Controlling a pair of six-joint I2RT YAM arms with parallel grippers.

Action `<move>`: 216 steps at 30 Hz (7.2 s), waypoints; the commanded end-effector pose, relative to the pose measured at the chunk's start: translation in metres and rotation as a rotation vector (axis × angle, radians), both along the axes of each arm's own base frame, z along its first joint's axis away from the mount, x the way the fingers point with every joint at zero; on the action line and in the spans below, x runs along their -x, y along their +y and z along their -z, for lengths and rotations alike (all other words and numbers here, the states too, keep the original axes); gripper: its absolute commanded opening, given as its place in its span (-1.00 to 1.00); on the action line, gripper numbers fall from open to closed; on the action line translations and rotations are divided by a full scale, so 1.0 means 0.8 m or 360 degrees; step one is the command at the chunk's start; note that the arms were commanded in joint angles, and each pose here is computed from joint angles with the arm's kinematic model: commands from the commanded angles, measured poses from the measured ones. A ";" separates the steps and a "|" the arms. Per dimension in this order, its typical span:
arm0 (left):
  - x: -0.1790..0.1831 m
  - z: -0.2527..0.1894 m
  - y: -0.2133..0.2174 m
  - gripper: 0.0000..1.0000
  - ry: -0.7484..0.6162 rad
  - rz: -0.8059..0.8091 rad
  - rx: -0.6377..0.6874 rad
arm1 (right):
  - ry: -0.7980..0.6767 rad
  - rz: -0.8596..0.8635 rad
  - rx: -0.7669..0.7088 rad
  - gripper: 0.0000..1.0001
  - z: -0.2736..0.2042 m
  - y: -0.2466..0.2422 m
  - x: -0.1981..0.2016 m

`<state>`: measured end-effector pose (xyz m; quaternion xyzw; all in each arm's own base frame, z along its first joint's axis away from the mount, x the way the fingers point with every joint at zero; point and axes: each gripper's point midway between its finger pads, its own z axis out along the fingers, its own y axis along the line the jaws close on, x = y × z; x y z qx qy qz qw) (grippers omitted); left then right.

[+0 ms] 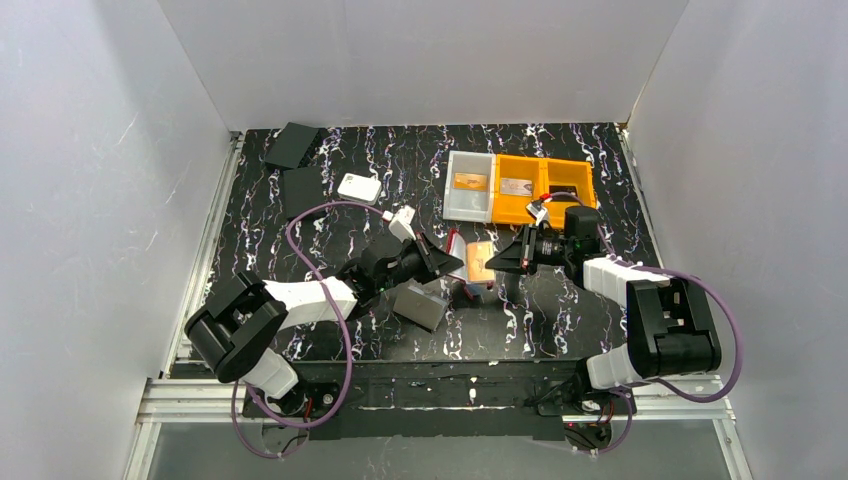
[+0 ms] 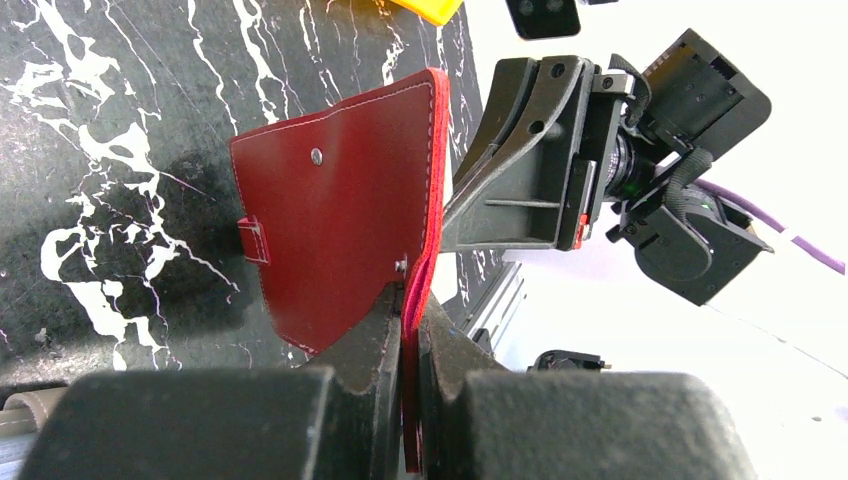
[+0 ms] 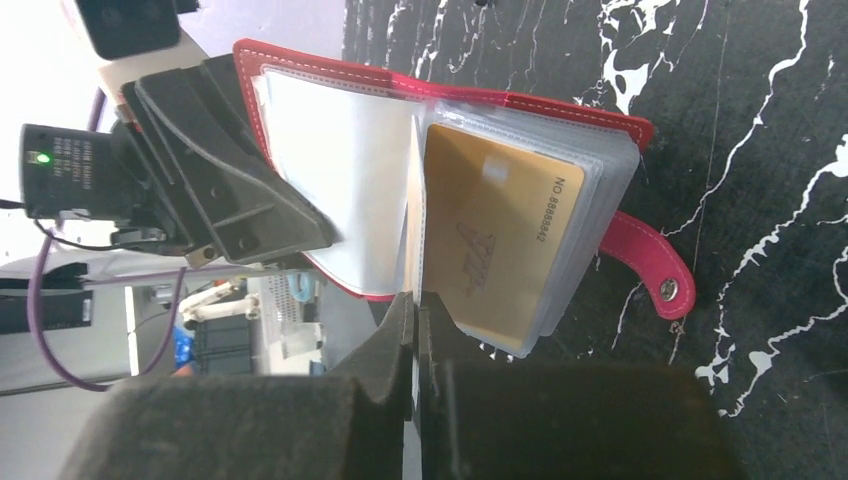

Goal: Take the credit cards out of the card holder
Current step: Remove the credit card from the card holder.

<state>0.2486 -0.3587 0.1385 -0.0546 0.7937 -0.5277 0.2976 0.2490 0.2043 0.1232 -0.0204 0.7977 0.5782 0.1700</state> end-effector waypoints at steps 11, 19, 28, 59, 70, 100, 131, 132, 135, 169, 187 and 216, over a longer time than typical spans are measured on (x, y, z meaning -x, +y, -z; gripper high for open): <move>-0.013 0.050 -0.005 -0.61 0.0275 0.0038 0.0049 | -0.0206 0.0088 0.0114 -0.97 -0.006 -0.021 -0.023; -0.021 0.072 0.041 -0.24 0.0284 -0.0088 -0.0270 | -0.0214 0.0097 0.0430 -0.97 0.041 -0.039 -0.033; -0.012 -0.005 0.065 0.09 0.0039 0.0025 -0.0358 | -0.0164 -0.0025 0.0543 -0.97 0.064 -0.021 -0.032; -0.013 0.094 -0.019 0.07 0.0355 0.0264 -0.0475 | -0.0117 -0.0171 0.0440 -0.97 0.074 0.017 -0.026; -0.022 0.093 -0.026 0.15 0.0326 0.0361 -0.0295 | -0.0089 -0.0175 0.0193 -0.97 0.051 0.018 -0.022; -0.033 0.121 -0.028 -0.02 0.0472 0.0336 -0.0100 | 0.0102 -0.0147 0.0329 -0.63 0.108 -0.004 -0.025; -0.046 0.104 -0.026 -0.46 0.0482 0.0247 0.0201 | 0.0299 -0.0221 0.0511 -0.55 0.159 -0.012 -0.010; -0.047 0.101 -0.026 -0.47 0.0471 0.0245 0.0226 | 0.0297 -0.0222 0.0511 -0.54 0.159 -0.012 -0.010; -0.052 0.094 -0.024 -0.53 0.0466 0.0226 0.0291 | 0.0295 -0.0222 0.0512 -0.47 0.159 -0.012 -0.010; -0.048 0.086 -0.042 -0.32 0.0550 0.0387 0.0353 | 0.0299 -0.0275 0.0162 -0.97 0.119 0.013 -0.011; -0.037 0.048 -0.043 -0.46 0.0498 0.0483 0.0397 | 0.0312 -0.0264 0.0165 -0.64 0.123 0.012 -0.010; -0.049 0.075 -0.050 -0.71 0.0588 0.0411 0.0391 | 0.0225 -0.0265 0.0251 -0.28 0.123 0.005 -0.014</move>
